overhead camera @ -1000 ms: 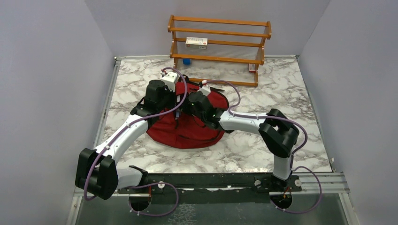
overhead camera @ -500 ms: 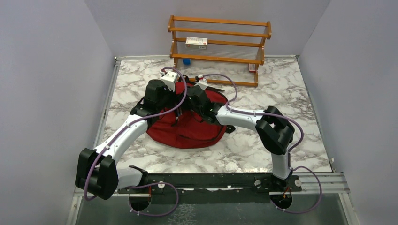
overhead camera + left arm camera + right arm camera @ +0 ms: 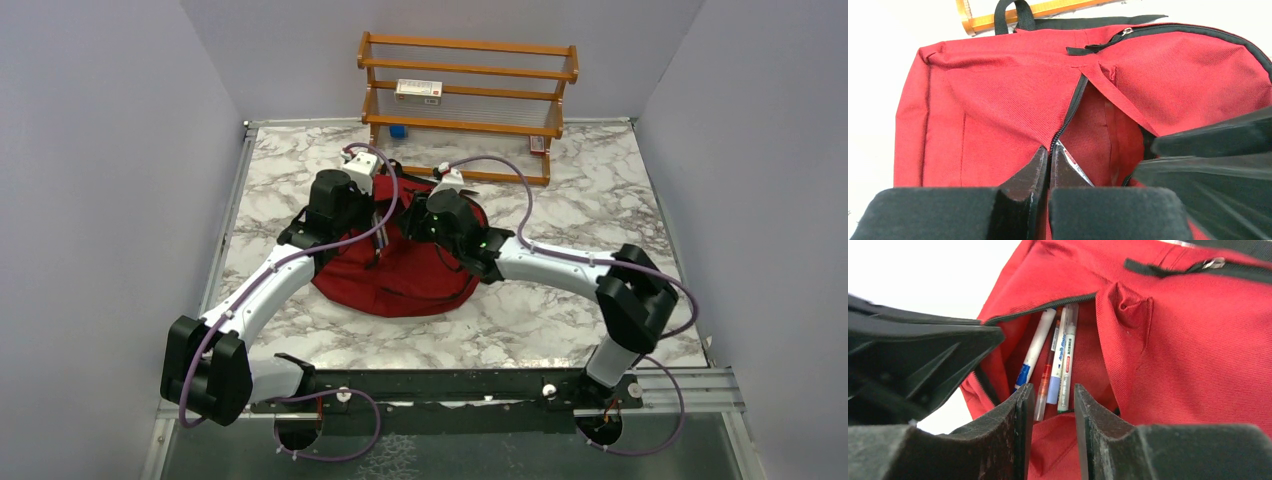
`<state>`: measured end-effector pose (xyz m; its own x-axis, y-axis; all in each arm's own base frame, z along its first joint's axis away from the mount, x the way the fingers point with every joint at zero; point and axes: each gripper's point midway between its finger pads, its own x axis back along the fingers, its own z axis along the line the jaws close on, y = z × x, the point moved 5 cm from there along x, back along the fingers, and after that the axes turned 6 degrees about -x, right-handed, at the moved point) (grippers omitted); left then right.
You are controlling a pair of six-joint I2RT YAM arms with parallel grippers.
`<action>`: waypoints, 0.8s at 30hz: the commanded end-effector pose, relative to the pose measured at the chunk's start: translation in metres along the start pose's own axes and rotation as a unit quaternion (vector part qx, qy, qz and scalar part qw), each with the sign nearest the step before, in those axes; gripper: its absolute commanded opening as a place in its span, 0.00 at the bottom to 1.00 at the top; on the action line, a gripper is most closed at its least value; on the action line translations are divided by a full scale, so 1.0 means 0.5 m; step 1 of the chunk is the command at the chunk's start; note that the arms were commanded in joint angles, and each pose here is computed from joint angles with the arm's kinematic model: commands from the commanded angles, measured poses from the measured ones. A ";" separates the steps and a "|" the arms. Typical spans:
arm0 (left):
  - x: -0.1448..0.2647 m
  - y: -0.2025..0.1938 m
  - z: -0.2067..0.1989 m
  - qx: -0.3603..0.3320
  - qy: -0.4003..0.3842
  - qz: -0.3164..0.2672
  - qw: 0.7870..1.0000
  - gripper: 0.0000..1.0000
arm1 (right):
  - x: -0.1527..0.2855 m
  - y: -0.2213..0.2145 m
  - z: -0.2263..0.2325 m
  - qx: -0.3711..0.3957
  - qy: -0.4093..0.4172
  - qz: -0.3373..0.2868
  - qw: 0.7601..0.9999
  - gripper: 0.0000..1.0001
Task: Pack the student bag
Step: Place the stationery in the student bag.
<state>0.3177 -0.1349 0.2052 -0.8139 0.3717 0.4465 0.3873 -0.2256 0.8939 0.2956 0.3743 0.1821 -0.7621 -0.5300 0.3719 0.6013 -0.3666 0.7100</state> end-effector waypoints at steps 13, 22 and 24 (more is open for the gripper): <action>-0.015 0.013 -0.044 0.027 -0.061 -0.029 0.997 0.00 | 0.199 0.022 -0.068 0.065 -0.026 0.040 0.997 0.43; -0.040 0.028 -0.043 0.052 -0.054 -0.021 0.997 0.00 | 0.222 -0.003 -0.089 0.111 -0.038 0.099 0.988 0.54; -0.045 0.025 -0.044 0.058 -0.054 -0.015 0.997 0.00 | 0.227 -0.009 -0.095 0.118 -0.037 0.105 0.987 0.56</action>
<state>0.3224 -0.1547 0.1905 -0.7712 0.4373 0.4626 0.4406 -0.1578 0.8837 0.2256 0.2843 0.1934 -0.6840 -0.5050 0.5264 0.6639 -0.1321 0.7360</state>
